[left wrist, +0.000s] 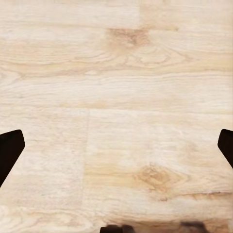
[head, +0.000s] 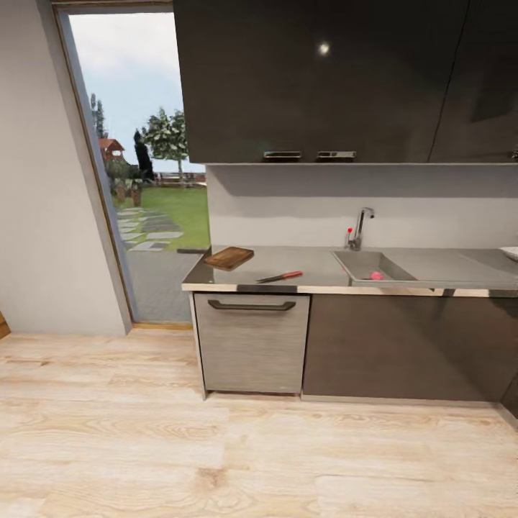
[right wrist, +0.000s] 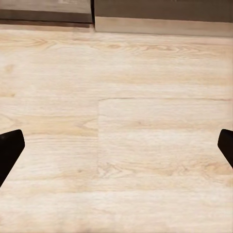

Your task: In the kitchen, take the Vidalia onion out of the sink, dice it on the chopping board with the paring knife, put the diced onion into the bowl on the countertop, then place both the paring knife and the chopping board into the sink.

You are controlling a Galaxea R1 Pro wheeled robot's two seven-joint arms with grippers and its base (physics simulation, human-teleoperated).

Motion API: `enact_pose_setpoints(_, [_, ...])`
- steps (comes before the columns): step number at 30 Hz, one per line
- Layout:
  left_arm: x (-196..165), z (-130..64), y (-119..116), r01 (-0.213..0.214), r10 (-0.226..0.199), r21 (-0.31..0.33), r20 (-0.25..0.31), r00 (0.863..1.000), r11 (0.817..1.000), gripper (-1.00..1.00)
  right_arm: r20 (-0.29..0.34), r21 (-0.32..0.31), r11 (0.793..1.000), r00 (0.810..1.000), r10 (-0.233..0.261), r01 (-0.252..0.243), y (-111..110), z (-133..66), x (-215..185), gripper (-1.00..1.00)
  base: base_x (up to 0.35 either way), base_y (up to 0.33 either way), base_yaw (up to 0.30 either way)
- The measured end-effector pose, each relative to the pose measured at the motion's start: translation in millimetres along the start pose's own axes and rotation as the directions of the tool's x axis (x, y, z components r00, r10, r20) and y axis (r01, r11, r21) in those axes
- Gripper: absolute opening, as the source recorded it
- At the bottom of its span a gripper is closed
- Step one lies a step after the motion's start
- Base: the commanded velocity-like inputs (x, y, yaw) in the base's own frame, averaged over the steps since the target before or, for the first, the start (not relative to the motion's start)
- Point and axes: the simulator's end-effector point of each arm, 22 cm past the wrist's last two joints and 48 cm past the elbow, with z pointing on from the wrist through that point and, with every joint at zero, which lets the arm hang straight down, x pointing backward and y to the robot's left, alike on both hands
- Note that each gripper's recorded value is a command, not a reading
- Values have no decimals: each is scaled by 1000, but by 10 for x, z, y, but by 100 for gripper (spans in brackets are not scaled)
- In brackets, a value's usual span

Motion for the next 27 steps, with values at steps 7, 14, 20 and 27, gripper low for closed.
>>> enact_pose_setpoints(7, [61,-7,4,1,-1,-1,-13,1000,1000,100,1,0,1000,1000,-1,1,-5,0,-1,100,0,0,-2])
enact_pose_setpoints(14, [62,-7,4,1,-1,-1,-13,1000,1000,100,1,-1,1000,1000,0,0,0,0,-3,100,0,0,0])
enact_pose_setpoints(20, [59,-7,9,0,-1,-2,-12,1000,1000,100,0,-1,1000,1000,3,-3,13,-1,-1,100,0,0,0])
enact_pose_setpoints(27, [52,-6,2,2,-2,-1,-10,1000,1000,100,0,0,1000,1000,3,-3,10,-1,-1,100,0,0,0])
